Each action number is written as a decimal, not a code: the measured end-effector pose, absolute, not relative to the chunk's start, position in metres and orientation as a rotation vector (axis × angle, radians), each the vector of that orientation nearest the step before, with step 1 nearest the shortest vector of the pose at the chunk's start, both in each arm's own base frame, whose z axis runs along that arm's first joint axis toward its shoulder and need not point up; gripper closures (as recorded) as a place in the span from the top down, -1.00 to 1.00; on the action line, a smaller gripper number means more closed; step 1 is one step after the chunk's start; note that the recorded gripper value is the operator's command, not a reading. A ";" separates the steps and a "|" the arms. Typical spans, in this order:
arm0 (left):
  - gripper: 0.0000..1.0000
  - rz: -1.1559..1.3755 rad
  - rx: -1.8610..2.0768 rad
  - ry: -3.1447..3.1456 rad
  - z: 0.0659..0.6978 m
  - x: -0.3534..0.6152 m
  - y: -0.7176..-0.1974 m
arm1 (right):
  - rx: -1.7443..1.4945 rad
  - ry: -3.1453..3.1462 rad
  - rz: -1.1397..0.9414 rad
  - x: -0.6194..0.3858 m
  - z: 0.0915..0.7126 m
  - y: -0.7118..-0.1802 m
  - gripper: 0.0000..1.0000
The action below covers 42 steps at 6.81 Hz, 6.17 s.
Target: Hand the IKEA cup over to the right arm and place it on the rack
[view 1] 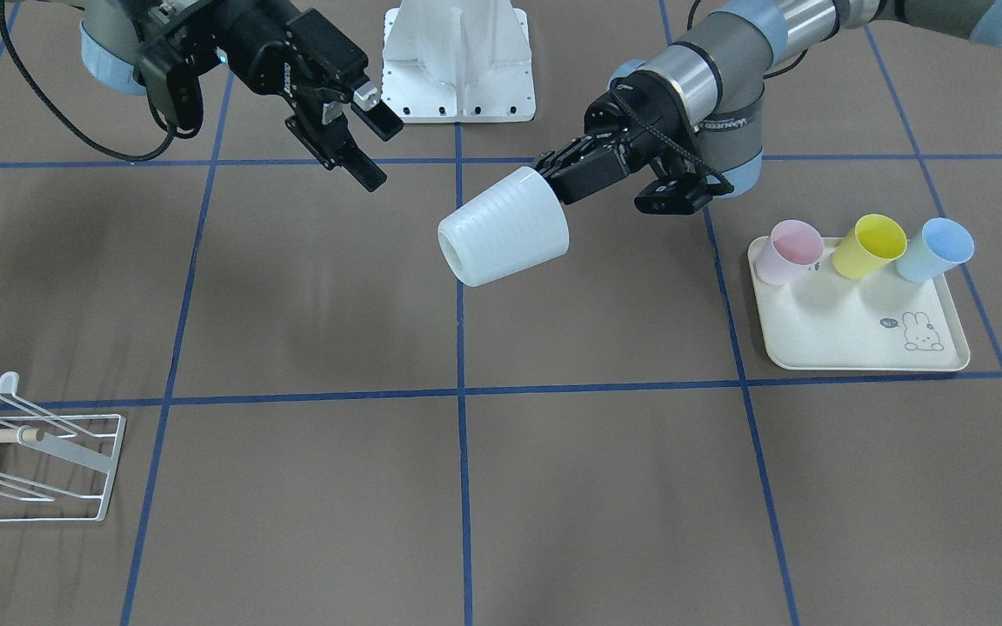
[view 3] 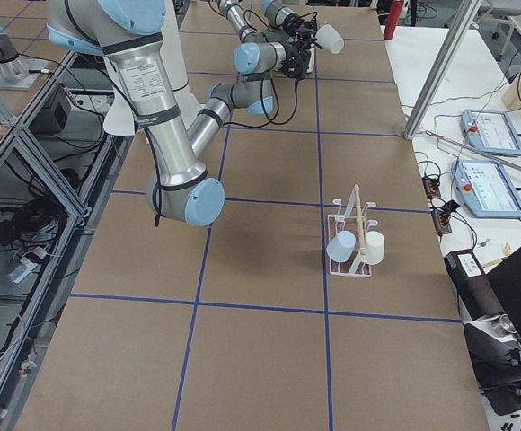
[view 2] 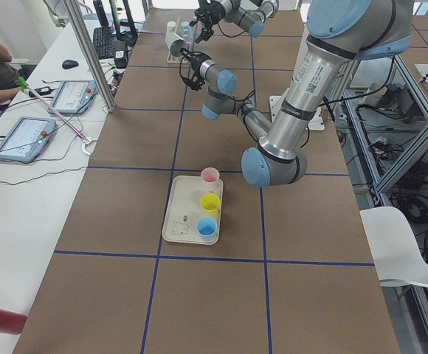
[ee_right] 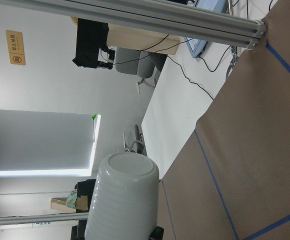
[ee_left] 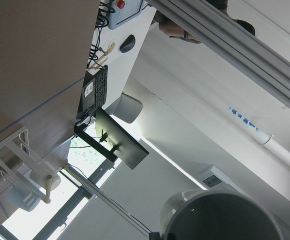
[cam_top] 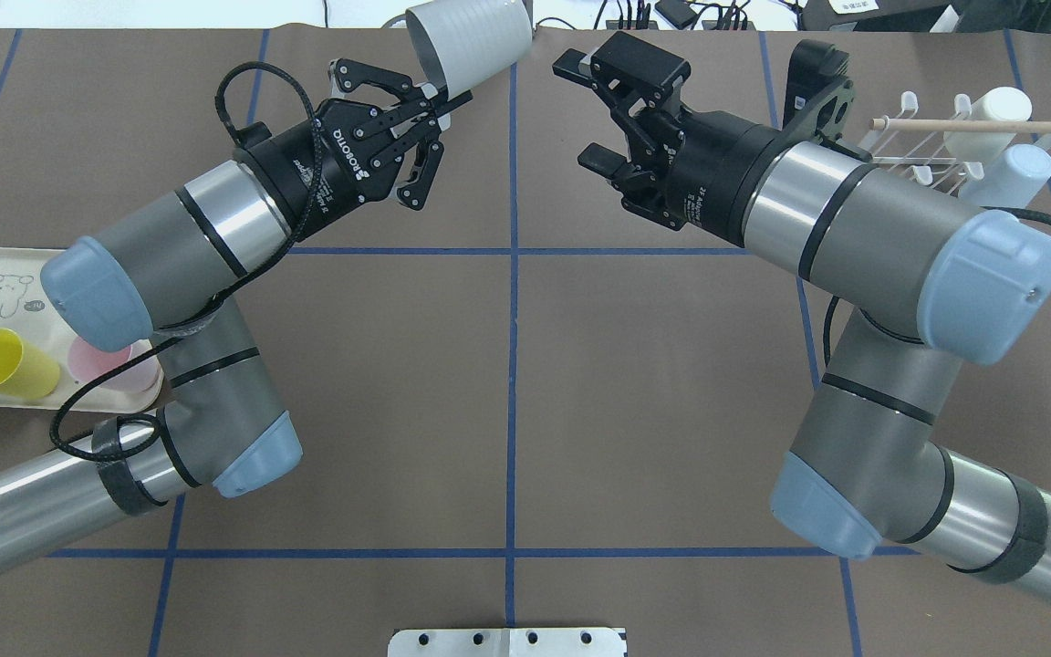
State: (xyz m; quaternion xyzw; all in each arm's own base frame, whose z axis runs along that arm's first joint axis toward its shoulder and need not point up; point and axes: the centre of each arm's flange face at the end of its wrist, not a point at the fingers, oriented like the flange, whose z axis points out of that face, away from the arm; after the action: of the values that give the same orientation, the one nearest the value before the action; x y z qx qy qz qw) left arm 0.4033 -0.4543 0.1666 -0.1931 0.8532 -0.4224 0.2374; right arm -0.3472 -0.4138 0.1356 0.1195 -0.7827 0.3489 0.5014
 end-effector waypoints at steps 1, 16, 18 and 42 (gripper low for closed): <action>-1.00 -1.153 -0.544 2.344 0.162 0.408 -0.449 | 0.290 -1.891 0.845 -0.348 0.135 -0.414 1.00; -1.00 -1.149 -0.653 2.355 0.132 0.457 -0.396 | 0.299 -1.875 0.861 -0.354 0.140 -0.420 0.99; -1.00 -1.153 -0.661 2.361 0.127 0.461 -0.392 | 0.299 -1.873 0.861 -0.355 0.140 -0.420 0.71; 1.00 0.005 0.824 0.910 0.419 0.102 -0.576 | 0.980 -0.562 0.382 -0.163 0.430 -0.503 -1.00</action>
State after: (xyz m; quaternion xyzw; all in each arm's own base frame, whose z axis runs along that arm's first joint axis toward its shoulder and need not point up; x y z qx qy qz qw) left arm 0.1025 -0.5759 0.4193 0.3864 0.4271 0.0023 0.8174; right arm -0.1634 -0.5029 0.4301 0.4617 -0.2646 0.1800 0.8273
